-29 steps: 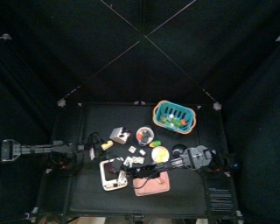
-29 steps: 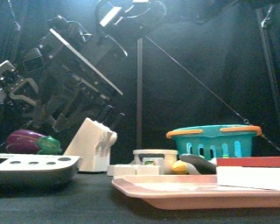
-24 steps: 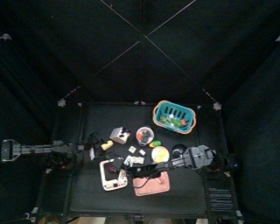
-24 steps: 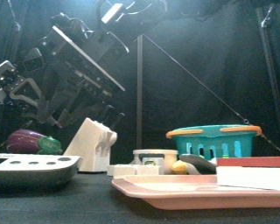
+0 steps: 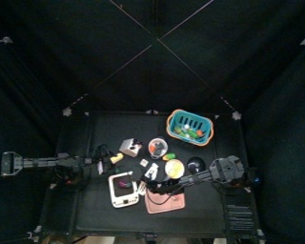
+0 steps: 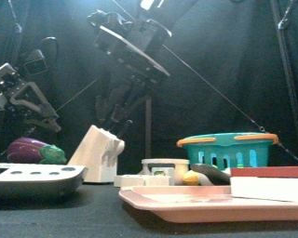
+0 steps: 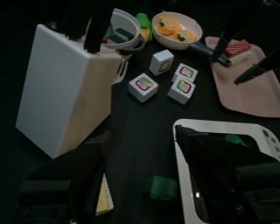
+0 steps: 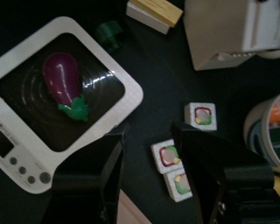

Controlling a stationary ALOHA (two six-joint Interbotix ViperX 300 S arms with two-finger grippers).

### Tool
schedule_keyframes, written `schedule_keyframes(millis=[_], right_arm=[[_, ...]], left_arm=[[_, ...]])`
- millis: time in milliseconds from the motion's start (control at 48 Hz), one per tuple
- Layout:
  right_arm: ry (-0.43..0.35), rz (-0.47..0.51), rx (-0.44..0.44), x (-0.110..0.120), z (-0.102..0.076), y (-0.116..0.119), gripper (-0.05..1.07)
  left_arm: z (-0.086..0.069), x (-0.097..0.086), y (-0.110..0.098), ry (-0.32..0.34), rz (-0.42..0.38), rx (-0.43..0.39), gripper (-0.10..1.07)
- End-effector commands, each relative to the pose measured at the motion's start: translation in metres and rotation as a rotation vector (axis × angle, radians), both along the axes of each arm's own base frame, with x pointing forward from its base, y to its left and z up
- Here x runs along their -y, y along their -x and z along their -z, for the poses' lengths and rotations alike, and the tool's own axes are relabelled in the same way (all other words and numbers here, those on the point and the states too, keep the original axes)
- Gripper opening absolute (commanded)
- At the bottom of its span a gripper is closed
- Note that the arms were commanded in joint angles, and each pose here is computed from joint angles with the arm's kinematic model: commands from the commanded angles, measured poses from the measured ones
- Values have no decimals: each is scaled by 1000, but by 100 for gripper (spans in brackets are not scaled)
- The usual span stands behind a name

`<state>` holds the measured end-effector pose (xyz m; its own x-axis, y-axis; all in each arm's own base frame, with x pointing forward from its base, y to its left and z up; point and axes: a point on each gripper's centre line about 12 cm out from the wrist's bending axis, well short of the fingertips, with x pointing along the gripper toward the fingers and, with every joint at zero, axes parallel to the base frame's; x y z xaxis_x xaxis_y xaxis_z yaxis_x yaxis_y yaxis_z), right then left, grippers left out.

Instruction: Grab eggplant

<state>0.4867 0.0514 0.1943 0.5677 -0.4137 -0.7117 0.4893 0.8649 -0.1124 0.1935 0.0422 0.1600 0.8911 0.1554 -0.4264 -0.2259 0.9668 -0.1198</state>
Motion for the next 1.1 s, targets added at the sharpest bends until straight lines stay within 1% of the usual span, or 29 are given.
schedule_keyframes(millis=[0, 208, 500, 604, 896, 1083], right_arm=[[0, 23, 31, 1, -29, 14, 81], [0, 43, -7, 3, -25, 32, 81], [-26, 93, 2, 9, -23, 45, 81], [-32, 93, 1, 9, -24, 49, 81], [-44, 99, -17, 10, -22, 62, 81], [-38, 87, -12, 9, -27, 74, 81]], left_arm=[[-11, 3, -8, -11, 26, 46, 94], [-15, 6, -10, -14, 49, 78, 94], [-15, 9, -11, -27, 74, 79, 94], [-15, 12, -11, -30, 88, 77, 94], [-19, 18, -13, -46, 131, 107, 94], [-22, 26, -15, -44, 173, 130, 94]])
